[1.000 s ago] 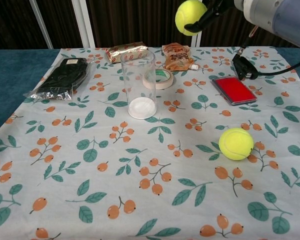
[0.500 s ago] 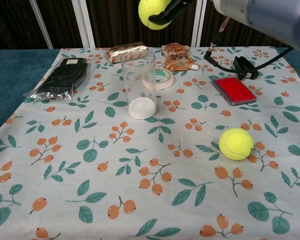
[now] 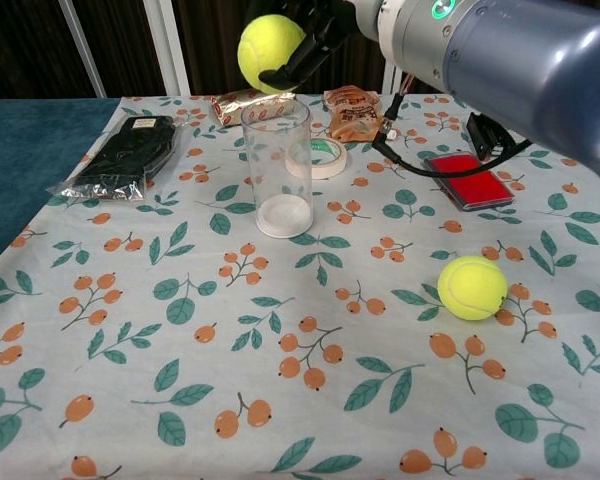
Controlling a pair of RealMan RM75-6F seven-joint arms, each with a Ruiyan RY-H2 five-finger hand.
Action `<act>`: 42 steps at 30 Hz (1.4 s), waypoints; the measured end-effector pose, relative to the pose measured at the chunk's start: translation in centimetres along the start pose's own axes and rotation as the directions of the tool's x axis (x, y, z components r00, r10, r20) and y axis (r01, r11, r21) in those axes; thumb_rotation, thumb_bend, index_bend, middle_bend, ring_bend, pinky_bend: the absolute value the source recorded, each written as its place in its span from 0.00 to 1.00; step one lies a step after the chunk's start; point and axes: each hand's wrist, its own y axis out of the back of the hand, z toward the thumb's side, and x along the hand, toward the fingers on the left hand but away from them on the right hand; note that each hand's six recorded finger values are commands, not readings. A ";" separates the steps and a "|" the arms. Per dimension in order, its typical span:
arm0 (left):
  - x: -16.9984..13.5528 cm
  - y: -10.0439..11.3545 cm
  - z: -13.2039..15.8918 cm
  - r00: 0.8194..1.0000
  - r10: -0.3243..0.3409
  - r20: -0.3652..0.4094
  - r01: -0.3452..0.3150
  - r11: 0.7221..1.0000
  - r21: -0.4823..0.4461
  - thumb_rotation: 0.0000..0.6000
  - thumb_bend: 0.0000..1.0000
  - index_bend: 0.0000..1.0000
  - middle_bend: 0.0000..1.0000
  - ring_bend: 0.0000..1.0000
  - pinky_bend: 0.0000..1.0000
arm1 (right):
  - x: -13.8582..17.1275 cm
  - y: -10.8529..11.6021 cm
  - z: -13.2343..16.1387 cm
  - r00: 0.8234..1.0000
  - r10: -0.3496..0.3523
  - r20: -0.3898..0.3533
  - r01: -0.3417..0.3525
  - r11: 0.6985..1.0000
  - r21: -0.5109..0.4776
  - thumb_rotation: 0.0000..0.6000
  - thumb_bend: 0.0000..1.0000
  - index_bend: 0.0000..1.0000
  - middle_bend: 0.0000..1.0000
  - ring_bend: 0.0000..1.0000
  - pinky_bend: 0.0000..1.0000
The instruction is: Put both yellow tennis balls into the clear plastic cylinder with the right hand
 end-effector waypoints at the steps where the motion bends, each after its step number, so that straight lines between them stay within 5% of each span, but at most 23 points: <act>1: 0.0 0.0 0.0 1.000 0.000 0.000 0.000 1.000 -0.001 1.00 0.01 0.08 0.00 0.00 0.01 | 0.0 -0.2 0.0 1.000 0.004 0.002 -0.004 1.000 0.001 1.00 0.46 0.38 0.32 0.50 0.00; 16: 0.3 -0.5 -0.1 1.000 -0.028 0.001 0.028 1.000 -0.014 1.00 0.01 0.08 0.00 0.00 0.01 | -0.8 -1.9 -0.4 0.998 0.036 0.043 -0.036 0.999 -0.006 1.00 0.46 0.38 0.30 0.41 0.00; 25: 0.2 -0.2 -0.2 1.000 -0.019 -0.001 0.019 1.000 -0.018 1.00 0.01 0.08 0.00 0.00 0.01 | -1.1 -2.4 -1.1 0.994 0.081 0.076 -0.080 0.997 -0.019 1.00 0.23 0.24 0.09 0.18 0.00; 34: 0.1 -0.1 -0.1 1.000 -0.013 -0.001 0.013 1.000 -0.014 1.00 0.01 0.08 0.00 0.00 0.01 | -0.9 -1.7 -0.8 0.993 0.096 0.072 -0.095 0.995 -0.025 1.00 0.19 0.21 0.07 0.16 0.00; 42: 0.1 -0.3 -0.1 1.000 -0.016 -0.006 0.016 1.000 -0.003 1.00 0.01 0.08 0.00 0.00 0.01 | 0.0 1.1 -2.1 0.995 0.047 0.083 -0.045 0.999 -0.027 1.00 0.19 0.21 0.07 0.17 0.00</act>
